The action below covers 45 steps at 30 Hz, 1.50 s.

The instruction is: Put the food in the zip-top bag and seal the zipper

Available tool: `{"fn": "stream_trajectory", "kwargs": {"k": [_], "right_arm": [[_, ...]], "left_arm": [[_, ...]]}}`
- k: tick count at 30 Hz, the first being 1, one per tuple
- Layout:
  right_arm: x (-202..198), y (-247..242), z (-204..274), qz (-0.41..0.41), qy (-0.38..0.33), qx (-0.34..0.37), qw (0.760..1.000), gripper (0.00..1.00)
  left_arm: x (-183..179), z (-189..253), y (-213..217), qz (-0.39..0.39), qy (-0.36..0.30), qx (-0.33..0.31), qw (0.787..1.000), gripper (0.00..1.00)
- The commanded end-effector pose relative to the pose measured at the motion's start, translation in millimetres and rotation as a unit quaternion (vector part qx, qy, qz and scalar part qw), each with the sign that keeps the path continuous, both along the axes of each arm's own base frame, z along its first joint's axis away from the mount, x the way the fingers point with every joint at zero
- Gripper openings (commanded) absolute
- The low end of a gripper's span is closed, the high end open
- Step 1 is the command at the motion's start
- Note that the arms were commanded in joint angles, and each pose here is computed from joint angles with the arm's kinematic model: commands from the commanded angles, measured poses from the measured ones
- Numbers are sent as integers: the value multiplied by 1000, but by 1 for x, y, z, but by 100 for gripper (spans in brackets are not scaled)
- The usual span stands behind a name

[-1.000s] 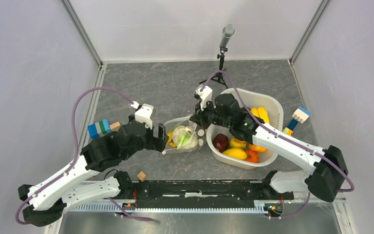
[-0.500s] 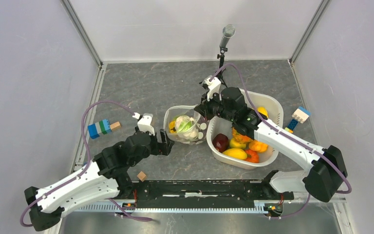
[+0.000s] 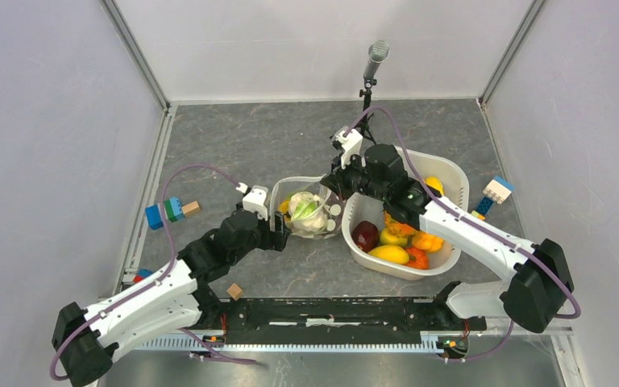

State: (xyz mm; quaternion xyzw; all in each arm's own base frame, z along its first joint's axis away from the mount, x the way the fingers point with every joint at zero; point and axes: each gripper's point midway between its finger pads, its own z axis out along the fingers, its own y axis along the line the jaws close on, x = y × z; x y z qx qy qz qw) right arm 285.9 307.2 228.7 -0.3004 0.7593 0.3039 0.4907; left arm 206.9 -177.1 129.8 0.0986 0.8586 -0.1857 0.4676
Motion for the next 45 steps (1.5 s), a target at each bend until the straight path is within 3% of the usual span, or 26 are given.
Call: {"fn": "stream_trajectory", "kwargs": {"k": [1,4,6,8,9,15,19,21,24,27,29,32,33,36,41,43,45], "right_arm": [[5,3,23,7,-31,11,999,0],[9,0,23,0,-34,7,999,0],[9,1,26,4,-37,10,999,0],[9,0,29,4,-39,13,999,0],[9,0,31,4,-40,15,999,0],[4,-8,67,-4,-73,42,996,0],[14,-33,82,-77,-103,48,990,3],[30,-52,71,-137,-102,4,985,2],[35,-58,53,-128,-56,-116,983,0],[41,-70,58,-175,-77,-139,972,0],[28,-50,57,-100,-102,-119,983,1],[-1,-12,30,46,-81,-101,991,5],[3,-10,16,43,-60,-118,990,3],[32,-34,3,-78,-30,-157,984,0],[11,-26,52,-63,-98,7,993,5],[13,-33,43,-68,-86,-18,994,9],[30,-58,21,-139,-54,-99,984,5]], "left_arm": [[11,15,-20,-66,-59,-3,996,75],[11,17,-22,-78,-64,5,995,57],[12,22,-23,-83,-82,-4,993,37],[14,28,-22,-77,-98,-13,992,4],[15,33,-19,-70,-105,-17,992,2],[3,95,-7,-73,-141,-41,986,2],[-10,128,3,-79,-136,-37,987,2],[-13,131,11,-69,-117,-21,991,2],[-15,138,19,-59,-106,-9,993,2],[-15,141,24,-48,-104,-4,993,2],[-19,145,22,-59,-106,-11,993,2],[-31,144,0,-138,-114,-25,984,2],[-31,139,-2,-140,-101,-20,985,2],[-22,122,8,-94,-63,9,994,2],[-20,129,18,-72,-97,0,993,2],[-17,126,25,-59,-101,10,993,2],[-17,120,28,-54,-93,21,994,2]]}}
